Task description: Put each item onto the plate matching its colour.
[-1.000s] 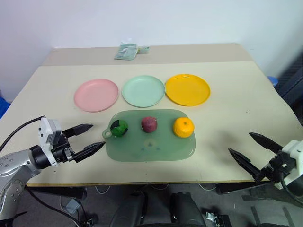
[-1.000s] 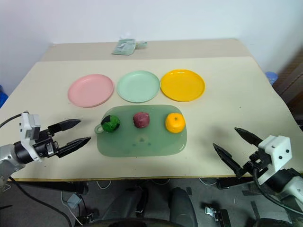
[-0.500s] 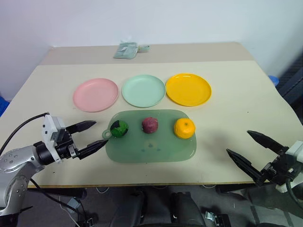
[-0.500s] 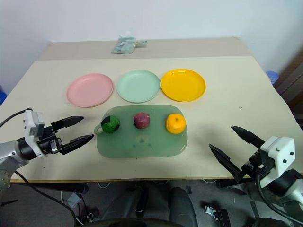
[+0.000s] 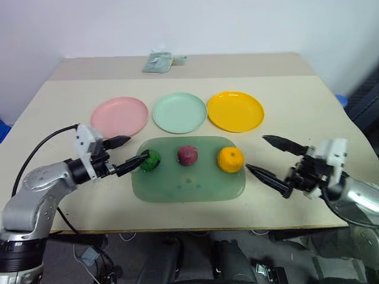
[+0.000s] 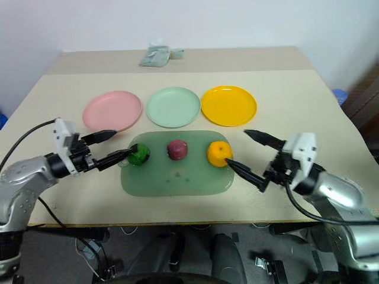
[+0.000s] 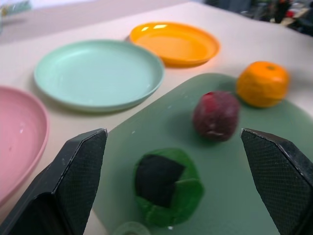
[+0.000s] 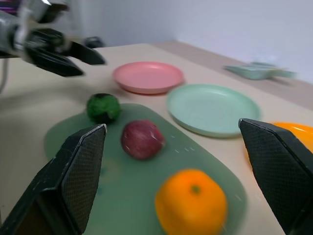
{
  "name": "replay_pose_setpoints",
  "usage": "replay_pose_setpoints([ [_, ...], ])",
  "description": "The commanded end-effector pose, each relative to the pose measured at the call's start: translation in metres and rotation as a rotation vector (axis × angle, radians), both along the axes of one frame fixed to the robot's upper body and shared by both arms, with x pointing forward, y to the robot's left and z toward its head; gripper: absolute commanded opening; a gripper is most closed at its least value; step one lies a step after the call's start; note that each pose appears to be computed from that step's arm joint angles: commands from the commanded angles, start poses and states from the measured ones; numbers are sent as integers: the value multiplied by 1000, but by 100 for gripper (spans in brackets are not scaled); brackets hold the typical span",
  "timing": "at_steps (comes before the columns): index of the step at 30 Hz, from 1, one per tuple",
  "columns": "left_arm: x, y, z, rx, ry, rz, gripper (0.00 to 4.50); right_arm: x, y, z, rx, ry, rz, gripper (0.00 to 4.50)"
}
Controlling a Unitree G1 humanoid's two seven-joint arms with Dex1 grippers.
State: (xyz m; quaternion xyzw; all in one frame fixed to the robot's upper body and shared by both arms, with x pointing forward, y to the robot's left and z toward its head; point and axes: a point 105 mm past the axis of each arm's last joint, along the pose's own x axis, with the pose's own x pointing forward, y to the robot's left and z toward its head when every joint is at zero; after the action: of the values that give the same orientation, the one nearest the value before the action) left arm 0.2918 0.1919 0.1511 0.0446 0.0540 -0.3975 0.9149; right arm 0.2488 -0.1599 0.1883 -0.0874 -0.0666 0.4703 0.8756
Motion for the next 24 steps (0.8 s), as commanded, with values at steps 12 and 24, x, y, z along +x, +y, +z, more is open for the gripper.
replay_pose_setpoints([
  [12,22,-30,-26,62,-9,53,450,1,12,-6,-100,31,175,444],
  [24,29,-34,-51,82,32,78,316,7,14,-8,-95,-5,171,450],
])
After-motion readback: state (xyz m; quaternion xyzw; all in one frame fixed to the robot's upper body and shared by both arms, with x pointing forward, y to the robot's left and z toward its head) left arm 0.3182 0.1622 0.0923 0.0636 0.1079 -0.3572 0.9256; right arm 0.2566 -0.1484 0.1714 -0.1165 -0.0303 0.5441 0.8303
